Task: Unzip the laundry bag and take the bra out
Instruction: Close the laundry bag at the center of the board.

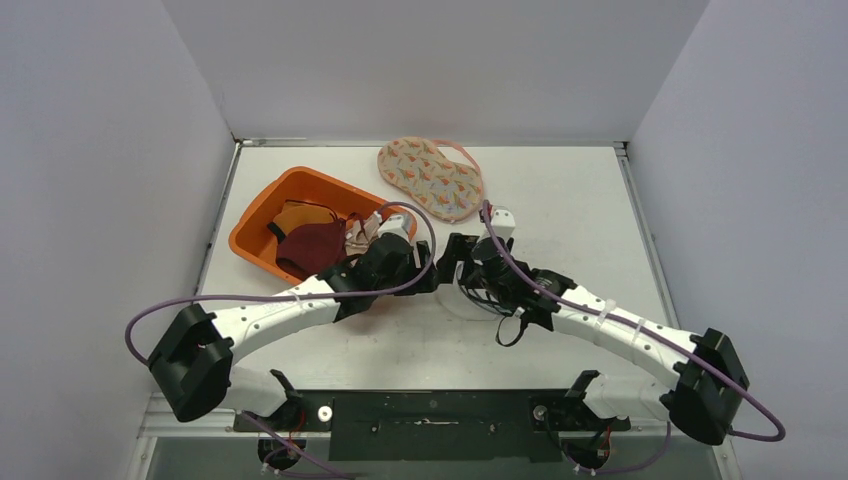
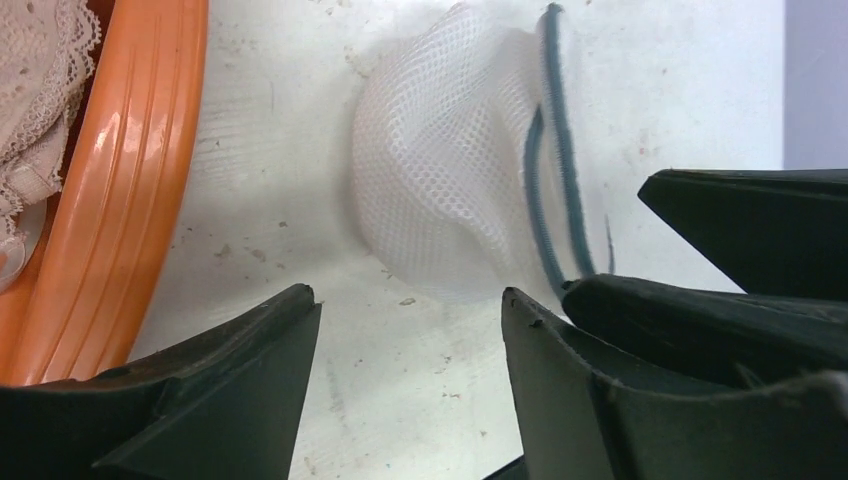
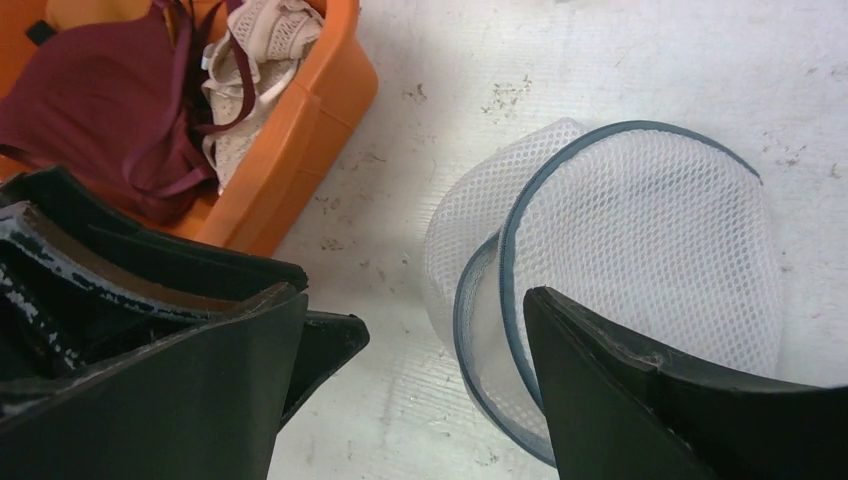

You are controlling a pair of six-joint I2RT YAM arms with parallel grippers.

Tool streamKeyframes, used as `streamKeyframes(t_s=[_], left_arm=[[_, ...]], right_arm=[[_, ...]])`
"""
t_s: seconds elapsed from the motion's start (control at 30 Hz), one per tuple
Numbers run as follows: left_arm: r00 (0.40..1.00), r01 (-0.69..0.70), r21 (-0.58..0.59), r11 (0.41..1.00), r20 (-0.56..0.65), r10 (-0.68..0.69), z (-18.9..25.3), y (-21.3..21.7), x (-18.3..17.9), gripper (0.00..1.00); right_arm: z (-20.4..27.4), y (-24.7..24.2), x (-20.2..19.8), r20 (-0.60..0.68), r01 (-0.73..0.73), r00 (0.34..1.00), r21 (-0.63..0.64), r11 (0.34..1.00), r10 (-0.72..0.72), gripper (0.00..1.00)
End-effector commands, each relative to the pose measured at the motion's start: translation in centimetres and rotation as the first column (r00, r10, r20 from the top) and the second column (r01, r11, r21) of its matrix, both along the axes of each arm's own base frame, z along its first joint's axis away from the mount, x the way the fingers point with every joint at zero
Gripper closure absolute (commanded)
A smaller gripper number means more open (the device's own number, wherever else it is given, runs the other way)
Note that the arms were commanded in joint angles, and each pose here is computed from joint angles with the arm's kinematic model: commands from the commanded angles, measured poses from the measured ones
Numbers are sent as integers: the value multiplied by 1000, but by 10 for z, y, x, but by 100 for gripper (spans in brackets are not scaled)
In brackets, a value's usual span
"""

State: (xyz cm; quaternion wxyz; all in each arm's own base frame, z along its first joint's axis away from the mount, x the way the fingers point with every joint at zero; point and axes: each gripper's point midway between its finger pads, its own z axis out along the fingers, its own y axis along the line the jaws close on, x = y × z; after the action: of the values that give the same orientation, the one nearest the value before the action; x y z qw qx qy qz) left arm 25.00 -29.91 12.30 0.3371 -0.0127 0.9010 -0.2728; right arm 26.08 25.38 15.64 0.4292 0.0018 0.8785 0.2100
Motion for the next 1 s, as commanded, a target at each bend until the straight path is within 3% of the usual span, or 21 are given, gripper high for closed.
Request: streamKeyframes(t_s=[0.0,0.27,0.3,0.33,0.53,0.73,0.97], left_arm=[[996,-32,-127,991,75,42,45,-8,11,34],[998,-7,-186,983,58,18,76,-38,10,26],[998,-23,-164,986,58,33,77,-41,12,18],[997,-32,-142,989,58,41,77,-44,14,1],[995,-68,-22,997,72,70,78,-56,23,4],[998,-55,123,991,19,53,40,-63,27,4],[999,-22,150,988,-36,27,15,-79,28,0]], right_arm=[[40,-10,-1,78,8,997,24,1000,-10,17],[35,-76,-12,156,193,970,-28,981,-187,17],[31,-81,-14,156,208,967,-29,978,-201,17],[28,-86,-16,154,218,965,-29,975,-211,17],[23,-101,-21,158,259,955,-31,965,-251,17],[32,-128,-27,194,344,921,9,939,-339,16],[29,-139,-36,193,356,914,37,934,-356,16]])
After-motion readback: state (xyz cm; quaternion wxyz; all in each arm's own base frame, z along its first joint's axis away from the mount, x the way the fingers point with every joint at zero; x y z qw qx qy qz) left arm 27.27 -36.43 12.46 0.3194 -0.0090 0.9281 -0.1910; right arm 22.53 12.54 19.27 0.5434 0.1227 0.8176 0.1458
